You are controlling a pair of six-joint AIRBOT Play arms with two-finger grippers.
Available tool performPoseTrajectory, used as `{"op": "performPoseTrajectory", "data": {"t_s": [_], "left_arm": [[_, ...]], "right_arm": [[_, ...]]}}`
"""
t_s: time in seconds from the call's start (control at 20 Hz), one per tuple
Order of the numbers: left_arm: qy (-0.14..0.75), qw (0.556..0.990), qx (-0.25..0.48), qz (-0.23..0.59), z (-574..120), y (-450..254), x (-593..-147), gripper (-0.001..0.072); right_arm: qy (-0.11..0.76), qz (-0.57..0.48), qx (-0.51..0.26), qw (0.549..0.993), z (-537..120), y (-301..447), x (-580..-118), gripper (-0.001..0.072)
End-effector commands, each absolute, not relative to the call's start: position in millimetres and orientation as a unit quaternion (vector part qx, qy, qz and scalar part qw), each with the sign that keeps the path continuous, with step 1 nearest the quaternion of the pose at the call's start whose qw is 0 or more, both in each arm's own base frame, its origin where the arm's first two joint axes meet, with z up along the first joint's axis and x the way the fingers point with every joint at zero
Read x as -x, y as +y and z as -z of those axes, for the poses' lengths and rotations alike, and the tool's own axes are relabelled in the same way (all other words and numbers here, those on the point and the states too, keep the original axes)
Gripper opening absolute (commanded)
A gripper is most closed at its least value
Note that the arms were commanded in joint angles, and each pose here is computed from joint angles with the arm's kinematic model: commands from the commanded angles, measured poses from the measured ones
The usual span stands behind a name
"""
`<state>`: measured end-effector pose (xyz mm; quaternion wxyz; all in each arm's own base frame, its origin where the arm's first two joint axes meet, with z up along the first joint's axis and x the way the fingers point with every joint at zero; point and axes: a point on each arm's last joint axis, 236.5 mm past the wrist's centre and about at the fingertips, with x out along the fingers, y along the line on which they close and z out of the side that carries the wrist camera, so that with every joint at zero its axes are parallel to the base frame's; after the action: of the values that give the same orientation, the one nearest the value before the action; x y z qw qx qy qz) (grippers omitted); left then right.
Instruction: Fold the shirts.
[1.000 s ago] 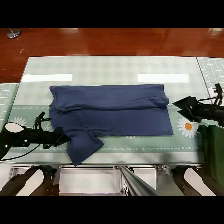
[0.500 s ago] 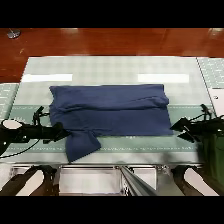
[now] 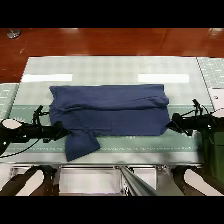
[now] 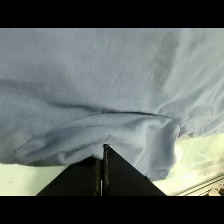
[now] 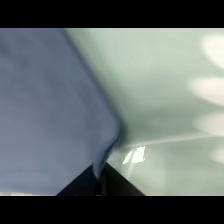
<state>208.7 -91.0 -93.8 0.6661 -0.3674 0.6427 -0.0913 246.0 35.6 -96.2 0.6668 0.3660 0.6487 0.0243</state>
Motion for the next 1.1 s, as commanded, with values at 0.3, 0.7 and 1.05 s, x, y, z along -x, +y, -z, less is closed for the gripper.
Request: {"op": "performPoseTrajectory", "data": {"t_s": [0.3,0.7,1.05], "left_arm": [[0.547,0.752,0.359,0.084,40,-54,-300,0.0022],[0.536,0.75,0.381,0.074,24,-45,-415,0.0022],[0.558,0.728,0.388,0.092,30,-46,-457,0.0022]], "right_arm": [[0.578,-0.075,-0.358,0.729,35,22,-332,0.0033],[0.541,-0.126,-0.388,0.736,21,30,-424,0.0033],[0.556,-0.109,-0.381,0.731,49,28,-465,0.0033]]}}
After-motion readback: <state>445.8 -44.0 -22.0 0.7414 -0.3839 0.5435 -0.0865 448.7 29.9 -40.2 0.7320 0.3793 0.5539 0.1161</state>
